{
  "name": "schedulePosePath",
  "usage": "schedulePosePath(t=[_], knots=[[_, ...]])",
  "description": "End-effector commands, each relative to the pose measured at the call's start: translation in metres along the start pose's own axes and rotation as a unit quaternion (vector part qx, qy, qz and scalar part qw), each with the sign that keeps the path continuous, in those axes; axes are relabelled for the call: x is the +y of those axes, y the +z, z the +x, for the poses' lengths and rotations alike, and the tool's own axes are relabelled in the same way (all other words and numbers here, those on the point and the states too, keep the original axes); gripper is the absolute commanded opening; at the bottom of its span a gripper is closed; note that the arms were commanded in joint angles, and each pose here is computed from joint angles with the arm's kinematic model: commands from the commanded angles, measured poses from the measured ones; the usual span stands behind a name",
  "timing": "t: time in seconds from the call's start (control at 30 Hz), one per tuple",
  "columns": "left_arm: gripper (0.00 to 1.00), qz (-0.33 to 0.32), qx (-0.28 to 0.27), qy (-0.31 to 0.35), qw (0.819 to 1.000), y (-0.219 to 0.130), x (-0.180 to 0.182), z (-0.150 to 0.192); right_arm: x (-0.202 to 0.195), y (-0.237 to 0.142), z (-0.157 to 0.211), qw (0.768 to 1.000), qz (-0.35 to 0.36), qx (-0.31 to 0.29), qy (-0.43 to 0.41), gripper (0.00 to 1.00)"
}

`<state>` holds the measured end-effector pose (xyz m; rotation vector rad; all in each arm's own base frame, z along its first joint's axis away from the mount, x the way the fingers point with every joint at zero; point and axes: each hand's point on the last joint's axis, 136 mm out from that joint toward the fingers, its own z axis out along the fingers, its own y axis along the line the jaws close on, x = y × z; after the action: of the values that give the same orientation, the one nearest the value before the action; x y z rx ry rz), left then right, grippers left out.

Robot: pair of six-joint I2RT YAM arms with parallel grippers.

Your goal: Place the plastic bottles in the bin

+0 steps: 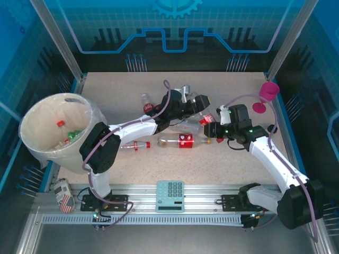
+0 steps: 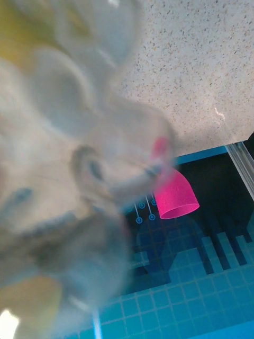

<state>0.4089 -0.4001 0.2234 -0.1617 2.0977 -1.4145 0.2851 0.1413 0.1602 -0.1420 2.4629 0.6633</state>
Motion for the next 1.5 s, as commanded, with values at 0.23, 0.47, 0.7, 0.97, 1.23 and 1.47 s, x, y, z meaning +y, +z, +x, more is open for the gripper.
schedulePosePath(t=[0.23, 0.47, 0.7, 0.97, 1.23, 1.47], knots=[[0.68, 0.005, -0.014, 0.005, 1.0, -0.001, -0.012, -0.008, 0.008, 0.009, 0.005, 1.0, -0.02, 0.007, 0.001, 0.56], [0.6, -0.003, -0.014, 0.003, 1.0, -0.001, -0.007, -0.009, 0.01, 0.008, 0.002, 1.0, -0.019, 0.006, -0.003, 0.71], [0.6, -0.019, -0.017, 0.025, 0.999, -0.009, -0.008, -0.024, 0.007, -0.023, -0.022, 1.0, 0.002, -0.014, -0.025, 1.0], [0.59, -0.048, -0.023, 0.121, 0.991, -0.037, -0.04, -0.068, -0.019, -0.054, -0.045, 0.994, 0.035, -0.097, 0.037, 1.0], [0.53, -0.05, -0.074, 0.187, 0.978, -0.122, -0.102, -0.132, -0.05, -0.041, -0.037, 0.988, 0.023, -0.098, 0.115, 1.0], [0.51, -0.122, -0.191, 0.192, 0.955, -0.27, -0.105, -0.194, -0.051, -0.023, -0.035, 0.99, 0.005, -0.078, 0.12, 1.0]])
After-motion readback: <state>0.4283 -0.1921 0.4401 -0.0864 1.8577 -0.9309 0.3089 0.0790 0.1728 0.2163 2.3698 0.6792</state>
